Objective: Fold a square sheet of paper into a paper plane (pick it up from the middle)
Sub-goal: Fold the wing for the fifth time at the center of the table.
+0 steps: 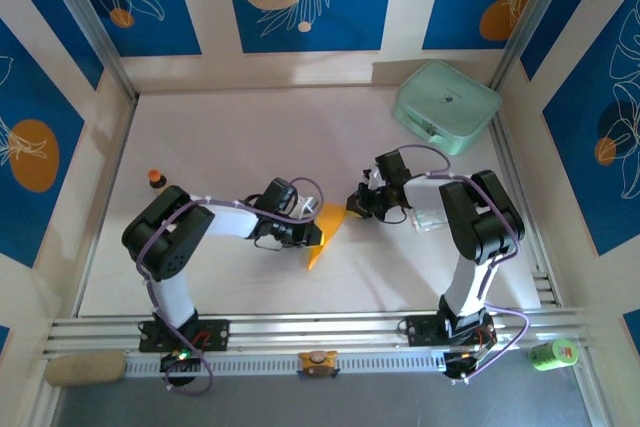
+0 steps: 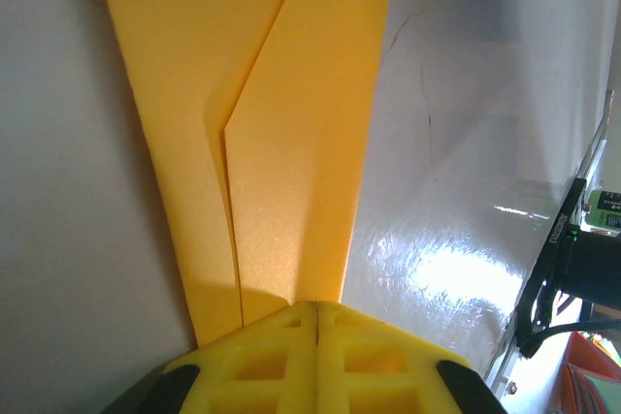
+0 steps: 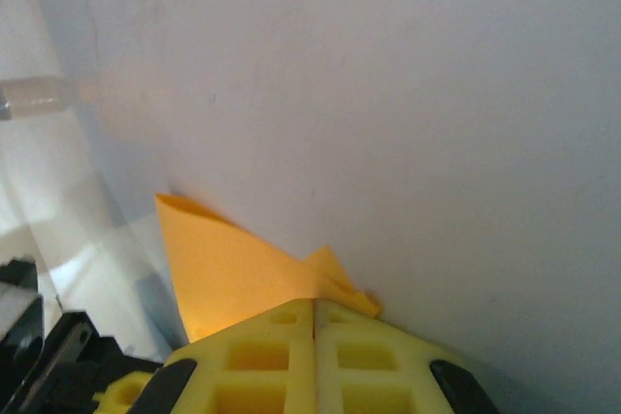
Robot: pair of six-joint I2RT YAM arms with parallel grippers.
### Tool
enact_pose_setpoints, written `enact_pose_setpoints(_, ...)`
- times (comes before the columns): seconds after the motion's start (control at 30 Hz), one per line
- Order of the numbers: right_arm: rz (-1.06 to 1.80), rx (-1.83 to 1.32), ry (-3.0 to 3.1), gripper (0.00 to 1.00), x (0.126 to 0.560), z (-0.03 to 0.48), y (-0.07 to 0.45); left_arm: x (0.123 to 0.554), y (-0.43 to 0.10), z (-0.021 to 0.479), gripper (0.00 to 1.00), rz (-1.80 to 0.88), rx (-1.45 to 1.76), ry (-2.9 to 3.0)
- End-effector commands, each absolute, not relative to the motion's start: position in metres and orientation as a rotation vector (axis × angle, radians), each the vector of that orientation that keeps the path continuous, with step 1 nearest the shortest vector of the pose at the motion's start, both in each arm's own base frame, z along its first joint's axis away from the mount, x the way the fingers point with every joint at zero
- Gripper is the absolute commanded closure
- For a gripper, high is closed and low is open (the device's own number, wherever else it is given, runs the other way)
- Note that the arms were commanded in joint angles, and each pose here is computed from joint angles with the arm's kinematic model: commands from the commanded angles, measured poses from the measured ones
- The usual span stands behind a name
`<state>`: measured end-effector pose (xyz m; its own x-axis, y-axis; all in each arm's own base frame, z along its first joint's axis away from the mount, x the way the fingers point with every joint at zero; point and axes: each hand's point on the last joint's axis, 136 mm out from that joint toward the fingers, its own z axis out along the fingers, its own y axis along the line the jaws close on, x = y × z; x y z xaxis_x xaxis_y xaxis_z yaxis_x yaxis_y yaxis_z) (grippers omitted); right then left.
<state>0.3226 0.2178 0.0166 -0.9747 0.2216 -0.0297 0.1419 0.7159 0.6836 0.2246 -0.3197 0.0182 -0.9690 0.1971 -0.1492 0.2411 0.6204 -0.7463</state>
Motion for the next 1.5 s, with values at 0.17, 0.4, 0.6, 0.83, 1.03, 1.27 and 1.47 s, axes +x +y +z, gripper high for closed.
enact_pose_setpoints(0.17,0.895,0.377,2.823,0.96,0.343,0.010,0.191,0.191,-0.283,-0.027,1.00,-1.054,0.308,3.022)
enact_pose_setpoints(0.4,0.915,0.325,2.727,0.95,0.341,0.045,0.190,0.194,-0.285,-0.023,1.00,-1.058,0.306,3.008)
enact_pose_setpoints(0.6,1.076,0.246,2.663,0.93,0.318,0.067,0.206,0.197,-0.286,-0.018,1.00,-1.060,0.305,2.992)
enact_pose_setpoints(0.83,1.219,0.083,2.756,0.98,0.270,0.058,0.251,0.203,-0.290,-0.008,1.00,-1.070,0.306,2.959)
enact_pose_setpoints(1.03,1.278,0.023,2.832,1.00,0.244,0.040,0.273,0.206,-0.292,-0.005,1.00,-1.079,0.286,2.939)
enact_pose_setpoints(1.27,1.250,0.059,2.914,1.00,0.232,0.011,0.275,0.207,-0.294,-0.005,1.00,-1.097,0.281,2.931)
enact_pose_setpoints(1.47,1.216,0.092,2.918,1.00,0.236,0.012,0.267,0.207,-0.293,-0.004,1.00,-1.090,0.282,2.933)
